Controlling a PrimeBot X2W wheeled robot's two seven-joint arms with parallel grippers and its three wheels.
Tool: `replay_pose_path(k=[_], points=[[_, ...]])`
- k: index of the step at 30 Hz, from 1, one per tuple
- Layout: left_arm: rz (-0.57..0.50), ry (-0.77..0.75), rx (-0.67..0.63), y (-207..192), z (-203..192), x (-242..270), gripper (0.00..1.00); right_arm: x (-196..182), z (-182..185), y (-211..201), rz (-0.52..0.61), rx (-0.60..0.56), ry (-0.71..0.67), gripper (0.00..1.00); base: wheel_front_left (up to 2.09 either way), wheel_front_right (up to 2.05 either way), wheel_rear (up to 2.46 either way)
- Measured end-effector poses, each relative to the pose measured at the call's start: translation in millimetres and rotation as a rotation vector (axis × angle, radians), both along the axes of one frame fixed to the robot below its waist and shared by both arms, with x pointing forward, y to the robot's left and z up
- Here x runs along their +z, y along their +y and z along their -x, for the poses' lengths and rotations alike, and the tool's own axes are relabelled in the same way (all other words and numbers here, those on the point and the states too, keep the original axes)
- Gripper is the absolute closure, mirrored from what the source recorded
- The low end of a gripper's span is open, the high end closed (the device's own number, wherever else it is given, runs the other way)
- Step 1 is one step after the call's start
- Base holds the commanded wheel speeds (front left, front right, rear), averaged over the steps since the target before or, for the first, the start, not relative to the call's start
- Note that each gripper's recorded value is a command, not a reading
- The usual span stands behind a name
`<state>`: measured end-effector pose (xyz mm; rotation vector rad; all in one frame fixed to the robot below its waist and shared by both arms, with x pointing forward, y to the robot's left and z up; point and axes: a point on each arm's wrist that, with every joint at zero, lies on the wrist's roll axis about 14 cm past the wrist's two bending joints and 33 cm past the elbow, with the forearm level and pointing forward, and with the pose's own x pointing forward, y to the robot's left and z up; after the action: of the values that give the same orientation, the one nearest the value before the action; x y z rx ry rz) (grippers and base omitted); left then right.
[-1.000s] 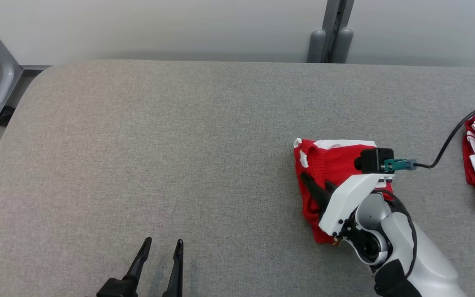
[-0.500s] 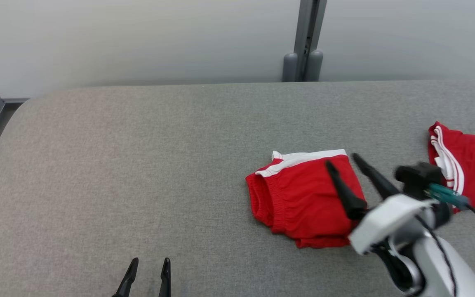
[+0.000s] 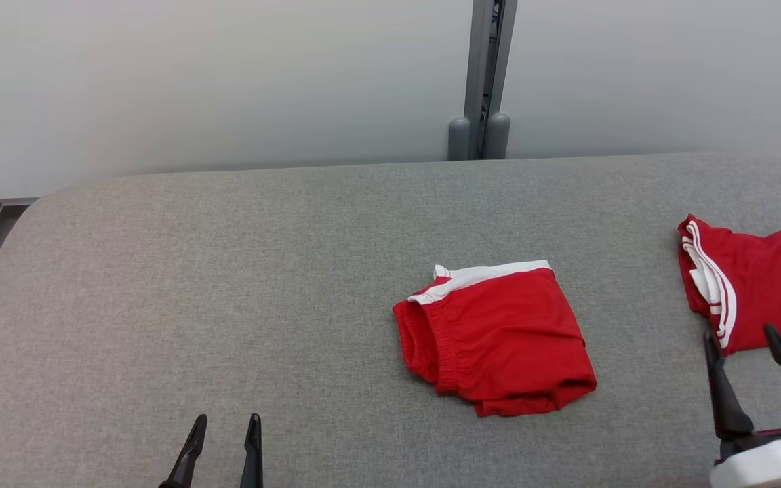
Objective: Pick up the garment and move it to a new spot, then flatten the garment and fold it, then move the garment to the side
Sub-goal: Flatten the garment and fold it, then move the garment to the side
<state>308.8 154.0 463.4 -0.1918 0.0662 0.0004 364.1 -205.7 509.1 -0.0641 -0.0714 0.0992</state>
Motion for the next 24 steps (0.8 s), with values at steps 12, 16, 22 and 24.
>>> replay_pose_path(k=[12, 16, 22, 24], points=[[-0.026, -0.022, 0.049, 21.7, 5.5, 4.9, 0.0, -2.9, 19.8, -2.7, -0.016, -0.073, -0.006, 0.0, 0.0, 0.0, 0.0], [-0.027, -0.029, 0.057, 25.1, 5.6, 6.9, 0.0, -4.8, 21.4, 1.0, -0.021, -0.071, -0.001, 0.0, 0.0, 0.0, 0.0], [-0.028, -0.037, 0.062, 26.8, 5.5, 9.4, 0.0, -8.4, 22.4, 2.9, -0.027, -0.07, 0.01, 0.0, 0.0, 0.0, 0.0], [-0.028, -0.039, 0.063, 27.3, 5.7, 9.8, 0.0, -13.8, 23.0, 1.3, -0.052, -0.082, 0.026, 0.0, 0.0, 0.0, 0.0]])
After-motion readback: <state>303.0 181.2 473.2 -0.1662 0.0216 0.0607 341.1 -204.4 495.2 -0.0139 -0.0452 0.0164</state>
